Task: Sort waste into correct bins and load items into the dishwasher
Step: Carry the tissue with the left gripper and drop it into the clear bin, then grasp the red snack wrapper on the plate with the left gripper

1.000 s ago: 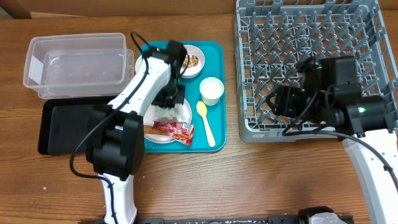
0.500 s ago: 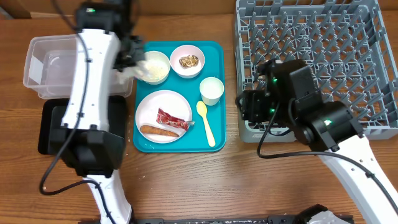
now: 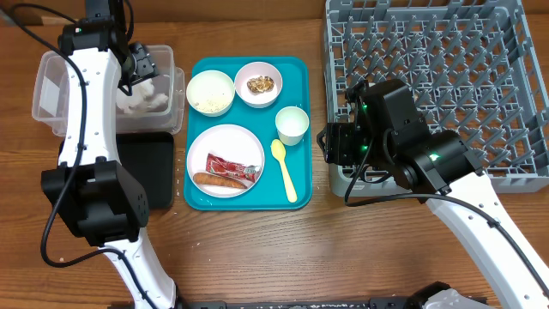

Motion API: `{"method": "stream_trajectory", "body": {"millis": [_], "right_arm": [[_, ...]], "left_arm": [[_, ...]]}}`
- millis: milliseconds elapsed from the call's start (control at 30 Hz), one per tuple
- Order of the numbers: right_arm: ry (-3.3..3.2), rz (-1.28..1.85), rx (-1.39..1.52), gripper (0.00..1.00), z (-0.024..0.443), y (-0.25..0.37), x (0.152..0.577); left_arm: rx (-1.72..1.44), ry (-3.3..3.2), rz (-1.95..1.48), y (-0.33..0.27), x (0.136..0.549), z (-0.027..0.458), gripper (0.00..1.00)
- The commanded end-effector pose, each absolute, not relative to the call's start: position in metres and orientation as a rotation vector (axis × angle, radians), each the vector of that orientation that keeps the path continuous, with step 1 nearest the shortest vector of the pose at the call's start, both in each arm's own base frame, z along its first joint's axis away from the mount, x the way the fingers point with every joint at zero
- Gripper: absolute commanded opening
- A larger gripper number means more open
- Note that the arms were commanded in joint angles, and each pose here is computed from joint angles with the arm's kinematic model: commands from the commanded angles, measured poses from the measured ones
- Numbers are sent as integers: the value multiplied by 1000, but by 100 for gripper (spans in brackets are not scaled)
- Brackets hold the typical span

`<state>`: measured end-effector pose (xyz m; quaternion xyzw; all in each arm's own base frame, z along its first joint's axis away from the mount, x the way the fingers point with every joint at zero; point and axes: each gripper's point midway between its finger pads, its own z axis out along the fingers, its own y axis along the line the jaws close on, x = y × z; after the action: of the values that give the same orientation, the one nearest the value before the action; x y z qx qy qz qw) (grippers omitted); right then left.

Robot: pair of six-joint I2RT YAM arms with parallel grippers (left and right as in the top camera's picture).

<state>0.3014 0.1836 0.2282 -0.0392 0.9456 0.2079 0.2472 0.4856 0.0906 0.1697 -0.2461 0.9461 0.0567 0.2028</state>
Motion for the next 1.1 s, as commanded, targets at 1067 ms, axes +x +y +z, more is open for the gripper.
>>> {"method": "stream_trajectory", "body": {"millis": [1067], "right_arm": [[2600,562,-119,79,233,182,294]], "left_arm": [[-315,3353,-74,-127,327,97,80]]}}
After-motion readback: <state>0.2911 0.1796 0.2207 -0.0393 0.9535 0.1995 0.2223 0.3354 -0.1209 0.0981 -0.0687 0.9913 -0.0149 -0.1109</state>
